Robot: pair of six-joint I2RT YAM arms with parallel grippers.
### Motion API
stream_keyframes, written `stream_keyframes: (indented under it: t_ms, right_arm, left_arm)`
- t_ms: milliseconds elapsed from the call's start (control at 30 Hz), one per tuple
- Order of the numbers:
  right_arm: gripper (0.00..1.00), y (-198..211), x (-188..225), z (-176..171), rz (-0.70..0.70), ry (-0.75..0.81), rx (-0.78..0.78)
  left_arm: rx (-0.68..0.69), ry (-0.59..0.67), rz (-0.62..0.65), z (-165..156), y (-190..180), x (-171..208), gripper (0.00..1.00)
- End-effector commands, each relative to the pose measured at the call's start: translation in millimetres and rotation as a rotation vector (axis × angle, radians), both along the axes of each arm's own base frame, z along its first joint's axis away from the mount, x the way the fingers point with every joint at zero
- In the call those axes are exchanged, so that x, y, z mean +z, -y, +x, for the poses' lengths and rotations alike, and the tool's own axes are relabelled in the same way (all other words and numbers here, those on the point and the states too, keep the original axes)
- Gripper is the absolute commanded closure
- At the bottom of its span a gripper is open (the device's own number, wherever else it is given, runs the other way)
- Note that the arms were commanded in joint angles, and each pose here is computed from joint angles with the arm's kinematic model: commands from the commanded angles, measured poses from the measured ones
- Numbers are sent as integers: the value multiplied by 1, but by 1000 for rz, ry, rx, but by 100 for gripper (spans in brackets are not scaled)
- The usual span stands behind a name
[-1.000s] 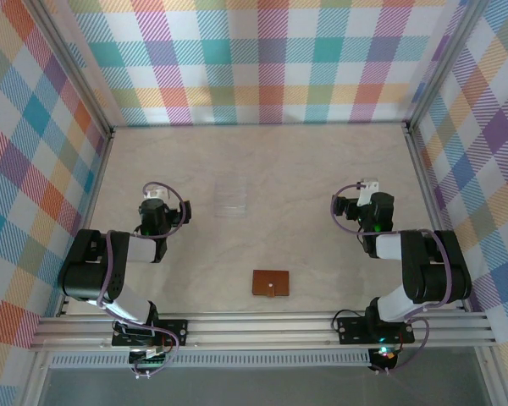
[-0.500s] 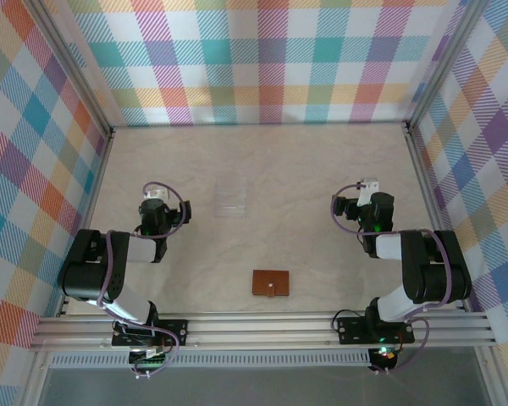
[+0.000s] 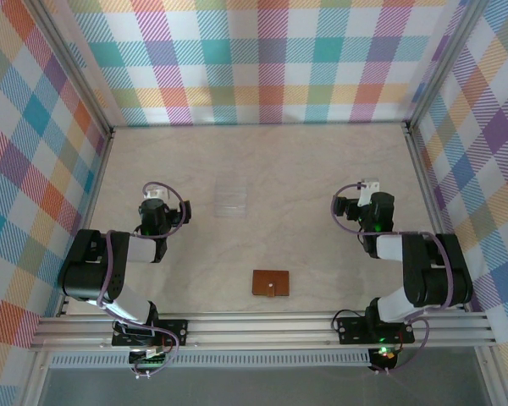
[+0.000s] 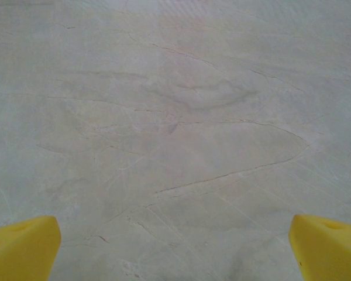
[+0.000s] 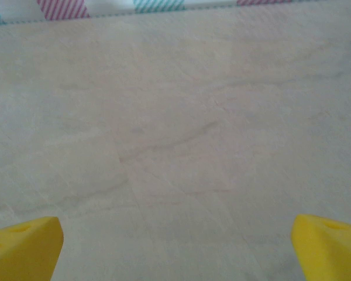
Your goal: Take the credit cards out of the card holder
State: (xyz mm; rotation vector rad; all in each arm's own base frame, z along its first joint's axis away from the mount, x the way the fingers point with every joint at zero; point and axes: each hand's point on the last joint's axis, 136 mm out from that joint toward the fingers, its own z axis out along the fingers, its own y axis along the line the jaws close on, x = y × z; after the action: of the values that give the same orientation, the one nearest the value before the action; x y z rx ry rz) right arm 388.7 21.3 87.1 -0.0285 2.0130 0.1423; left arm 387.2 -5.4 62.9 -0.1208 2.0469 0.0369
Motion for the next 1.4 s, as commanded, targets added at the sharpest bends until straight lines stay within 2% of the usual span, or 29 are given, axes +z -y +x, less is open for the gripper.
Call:
stream_keyframes:
  t_ms: [0,133,200,367,467,500,600,767,867,1100,1167,1367]
  right_arm:
    - [0,7,26,3,10,-45,-62]
    - [0,-4,37,-5,51,-161,-54]
    - [0,-16,46,-11,124,-225,-37]
    - [10,-62,65,-22,251,-336,27]
    - [17,-95,72,-25,292,-399,62]
    - [20,-108,73,-26,304,-431,76]
    - [28,-146,75,-24,332,-496,141]
    - [31,-197,72,-10,350,-552,189]
    - [39,-224,67,2,337,-576,203]
    - [58,-277,48,26,289,-625,242]
    - [60,-289,42,30,270,-635,247]
    - [65,-311,24,43,229,-665,242]
  left_arm:
    - [38,50,30,10,-2,32,0]
    - [101,-24,32,3,-7,52,0]
    - [141,-45,0,-6,-7,67,0]
    - [143,-85,-174,-31,8,101,0]
    - [116,-145,-259,-49,20,116,0]
    - [112,-199,-274,-59,22,116,0]
    - [94,-299,-288,-74,28,126,0]
    - [17,-463,-259,-95,38,139,0]
    - [-23,-526,-222,-107,40,140,0]
    - [-4,-543,-183,-116,32,117,0]
    - [22,-538,-178,-118,28,118,0]
    - [16,-456,-268,-116,36,130,0]
